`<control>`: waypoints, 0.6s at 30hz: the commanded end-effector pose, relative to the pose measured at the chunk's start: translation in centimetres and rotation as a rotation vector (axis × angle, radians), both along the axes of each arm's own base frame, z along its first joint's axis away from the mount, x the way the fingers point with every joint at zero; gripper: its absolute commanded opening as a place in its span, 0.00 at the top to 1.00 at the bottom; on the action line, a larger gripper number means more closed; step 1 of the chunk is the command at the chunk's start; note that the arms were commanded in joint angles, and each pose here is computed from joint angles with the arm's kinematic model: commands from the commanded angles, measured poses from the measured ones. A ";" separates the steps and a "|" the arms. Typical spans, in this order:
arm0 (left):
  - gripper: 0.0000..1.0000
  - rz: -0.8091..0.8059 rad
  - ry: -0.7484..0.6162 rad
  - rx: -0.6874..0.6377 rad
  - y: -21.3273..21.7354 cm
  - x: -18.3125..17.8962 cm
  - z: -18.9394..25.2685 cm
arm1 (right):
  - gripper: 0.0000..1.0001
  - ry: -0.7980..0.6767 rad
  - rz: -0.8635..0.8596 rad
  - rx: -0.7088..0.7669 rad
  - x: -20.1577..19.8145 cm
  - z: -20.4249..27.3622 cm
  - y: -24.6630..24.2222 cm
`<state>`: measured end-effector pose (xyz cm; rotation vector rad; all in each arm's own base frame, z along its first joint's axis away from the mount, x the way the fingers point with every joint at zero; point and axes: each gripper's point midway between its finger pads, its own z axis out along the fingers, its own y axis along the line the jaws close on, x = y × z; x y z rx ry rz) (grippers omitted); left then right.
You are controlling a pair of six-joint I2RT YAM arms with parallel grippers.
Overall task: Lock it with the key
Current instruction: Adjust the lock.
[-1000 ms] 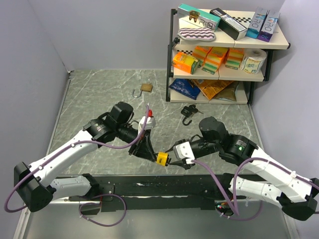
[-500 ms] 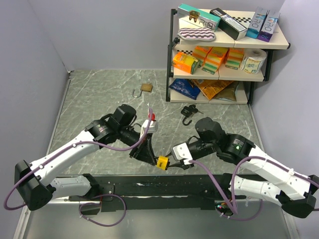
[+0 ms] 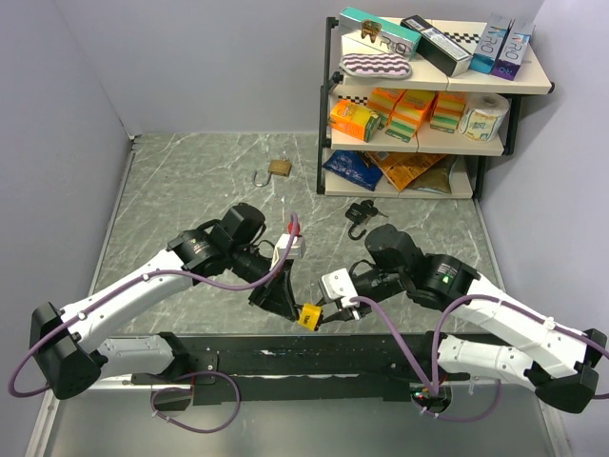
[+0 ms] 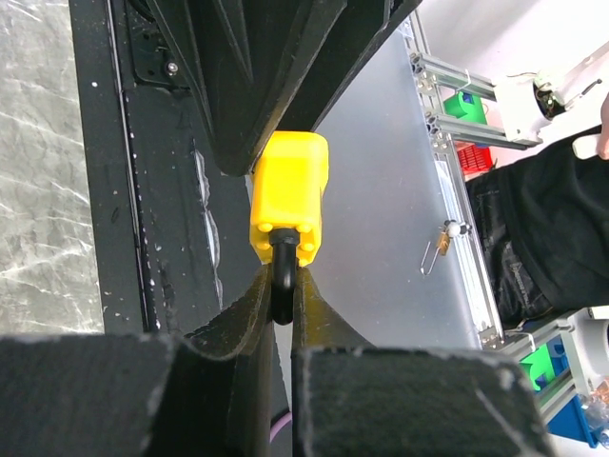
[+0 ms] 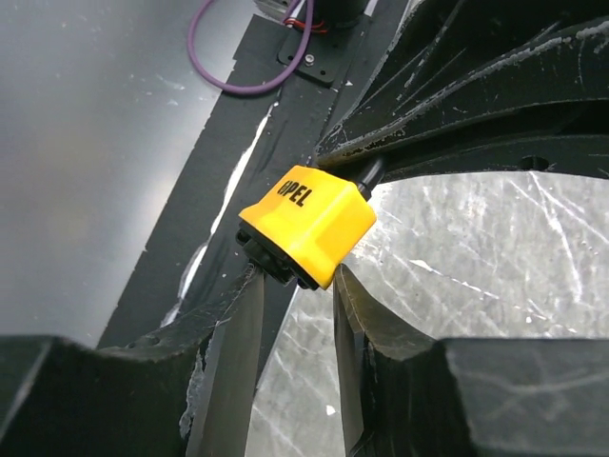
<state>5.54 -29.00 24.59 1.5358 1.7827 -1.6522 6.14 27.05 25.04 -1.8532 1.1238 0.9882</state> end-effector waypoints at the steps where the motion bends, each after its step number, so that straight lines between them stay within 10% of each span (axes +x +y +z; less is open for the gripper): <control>1: 0.99 -0.075 -0.086 -0.152 -1.6 -0.4 2.7 | 0.70 -0.194 -0.076 0.291 3.9 7.2 4.2; 11: 0.99 0.096 -0.025 -0.025 0.7 2.4 0.3 | 0.17 -0.174 -0.271 0.055 6.0 2.2 -0.4; 18: 0.99 0.330 0.165 0.067 -0.2 5.7 -0.5 | 0.09 -0.130 -0.393 -0.081 7.3 0.7 -2.4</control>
